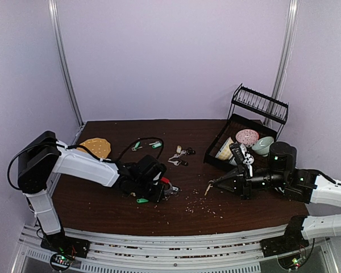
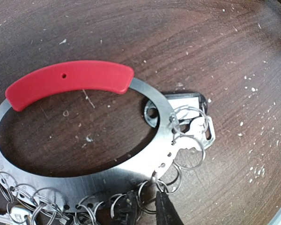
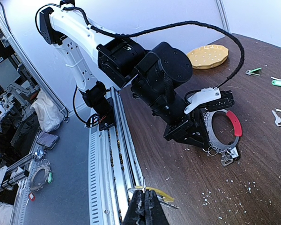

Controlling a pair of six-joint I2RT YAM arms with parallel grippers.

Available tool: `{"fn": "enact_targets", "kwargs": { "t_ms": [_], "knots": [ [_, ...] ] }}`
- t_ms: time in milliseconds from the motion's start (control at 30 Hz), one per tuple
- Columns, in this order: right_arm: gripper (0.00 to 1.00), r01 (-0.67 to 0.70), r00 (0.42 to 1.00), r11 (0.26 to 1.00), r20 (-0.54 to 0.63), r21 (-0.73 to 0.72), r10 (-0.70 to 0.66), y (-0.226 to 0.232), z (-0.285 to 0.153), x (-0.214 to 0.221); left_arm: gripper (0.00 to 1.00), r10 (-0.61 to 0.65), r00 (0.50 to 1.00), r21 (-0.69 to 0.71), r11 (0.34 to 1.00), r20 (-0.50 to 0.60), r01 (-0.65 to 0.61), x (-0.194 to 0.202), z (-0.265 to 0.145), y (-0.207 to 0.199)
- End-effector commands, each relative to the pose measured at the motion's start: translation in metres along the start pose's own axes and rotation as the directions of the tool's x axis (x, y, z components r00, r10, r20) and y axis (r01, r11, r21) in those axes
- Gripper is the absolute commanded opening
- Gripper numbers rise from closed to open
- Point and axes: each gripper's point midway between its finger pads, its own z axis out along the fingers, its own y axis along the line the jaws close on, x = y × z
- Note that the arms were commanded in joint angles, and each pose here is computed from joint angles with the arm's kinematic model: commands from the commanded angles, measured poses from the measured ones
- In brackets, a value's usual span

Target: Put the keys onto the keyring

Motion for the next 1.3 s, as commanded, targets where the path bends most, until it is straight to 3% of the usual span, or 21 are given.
{"fn": "enact_targets", "kwargs": {
  "t_ms": [0, 200, 467, 633, 800, 933, 1067, 1267],
  "knots": [
    [0.0, -0.002, 1.0, 1.0, 0.008, 0.002, 0.002, 0.0, -0.002, 0.001, 0.16, 0.02, 0.999, -0.024, 0.999, -0.029, -0.021, 0.008, 0.01, 0.007],
    [0.0, -0.007, 1.0, 1.0, 0.004, 0.004, 0.007, -0.001, -0.002, 0.002, 0.0, 0.056, 0.998, -0.032, 0.998, -0.013, -0.057, -0.001, 0.007, 0.002],
    [0.0, -0.003, 1.0, 1.0, 0.006, 0.005, 0.003, -0.001, -0.002, 0.001, 0.0, 0.284, 0.958, -0.056, 0.958, 0.034, -0.282, -0.019, -0.031, -0.014],
    [0.0, -0.005, 1.0, 1.0, 0.004, 0.003, 0.005, 0.0, -0.002, 0.002, 0.0, 0.51, 0.859, -0.215, 0.836, -0.035, -0.505, -0.03, -0.056, -0.001],
    [0.0, -0.001, 1.0, 1.0, 0.013, 0.003, 0.001, 0.0, -0.003, -0.001, 0.0, 0.655, 0.723, -0.419, 0.606, -0.22, -0.676, -0.037, -0.068, 0.023],
    [0.0, -0.003, 1.0, 1.0, 0.013, 0.001, 0.003, 0.001, -0.002, -0.002, 0.0, 0.737, 0.585, -0.422, 0.436, -0.34, -0.795, -0.017, -0.053, 0.012],
    [0.0, -0.004, 1.0, 1.0, 0.012, 0.001, 0.004, 0.001, -0.002, -0.004, 0.0, 0.766, 0.513, -0.371, 0.379, -0.388, -0.848, 0.005, -0.036, 0.001],
    [0.0, -0.004, 1.0, 1.0, 0.013, 0.001, 0.004, 0.0, -0.001, -0.005, 0.0, 0.786, 0.521, -0.254, 0.458, -0.333, -0.852, 0.022, -0.021, -0.022]
  ]
}}
